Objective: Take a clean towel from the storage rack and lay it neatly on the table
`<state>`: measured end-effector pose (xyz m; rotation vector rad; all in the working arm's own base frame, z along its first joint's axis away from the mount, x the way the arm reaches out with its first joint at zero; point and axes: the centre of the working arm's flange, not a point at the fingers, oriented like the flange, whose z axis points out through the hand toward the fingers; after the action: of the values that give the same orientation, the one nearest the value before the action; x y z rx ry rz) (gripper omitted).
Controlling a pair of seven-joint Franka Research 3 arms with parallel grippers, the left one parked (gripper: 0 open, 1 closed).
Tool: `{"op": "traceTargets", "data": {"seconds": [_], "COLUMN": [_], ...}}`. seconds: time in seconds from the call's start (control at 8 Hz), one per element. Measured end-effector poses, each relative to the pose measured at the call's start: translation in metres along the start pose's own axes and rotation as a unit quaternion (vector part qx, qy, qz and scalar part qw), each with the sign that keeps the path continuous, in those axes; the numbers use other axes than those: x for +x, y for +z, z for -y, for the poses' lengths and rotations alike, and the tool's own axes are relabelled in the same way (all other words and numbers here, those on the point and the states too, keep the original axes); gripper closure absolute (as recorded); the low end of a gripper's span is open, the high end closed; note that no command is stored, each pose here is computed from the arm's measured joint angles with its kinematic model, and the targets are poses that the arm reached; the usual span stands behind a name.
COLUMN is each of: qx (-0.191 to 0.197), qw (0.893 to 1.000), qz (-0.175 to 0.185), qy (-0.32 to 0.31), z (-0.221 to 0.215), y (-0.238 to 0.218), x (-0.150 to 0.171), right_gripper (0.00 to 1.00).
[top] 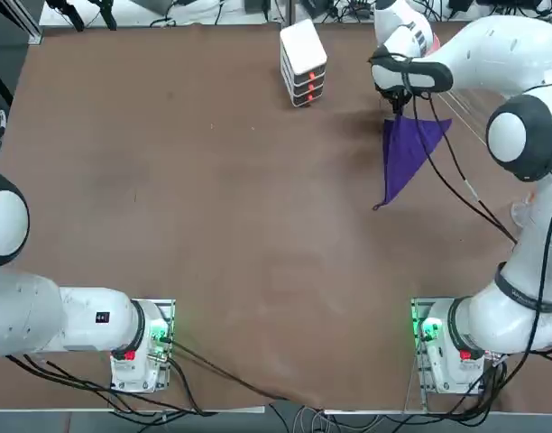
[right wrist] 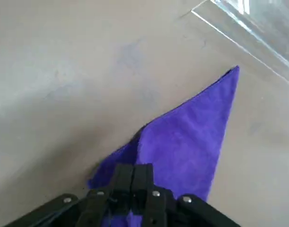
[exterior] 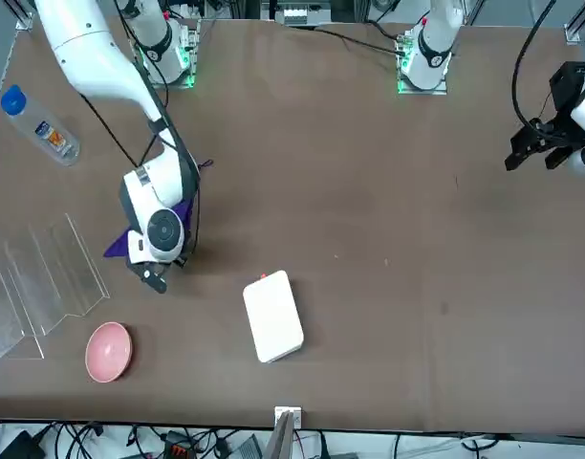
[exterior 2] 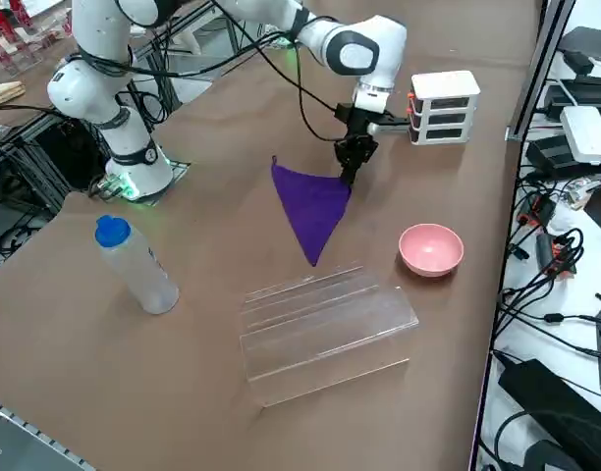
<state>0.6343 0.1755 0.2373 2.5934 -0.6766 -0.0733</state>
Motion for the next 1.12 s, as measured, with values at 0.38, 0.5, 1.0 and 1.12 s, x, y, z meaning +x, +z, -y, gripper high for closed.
{"op": "traceTargets", "data": {"seconds": [0.38,0.5,1.0,1.12], "qx": [-0.046,-0.059,-0.107,-0.117], "qw": [0.995,0.993,0.982,0.978], "qz": [0.034,0.046,0.085,0.096], "qy": [-0.079,-0.095,-0.128,-0.144], "z": [-0.046,-0.062,-0.120,-0.134], "y": [0.004,0.015,0.044,0.052], "x": [-0.002,-0.010,-0.049,-0.060], "right_gripper": [0.99,0.99,0.99,0.99]}}
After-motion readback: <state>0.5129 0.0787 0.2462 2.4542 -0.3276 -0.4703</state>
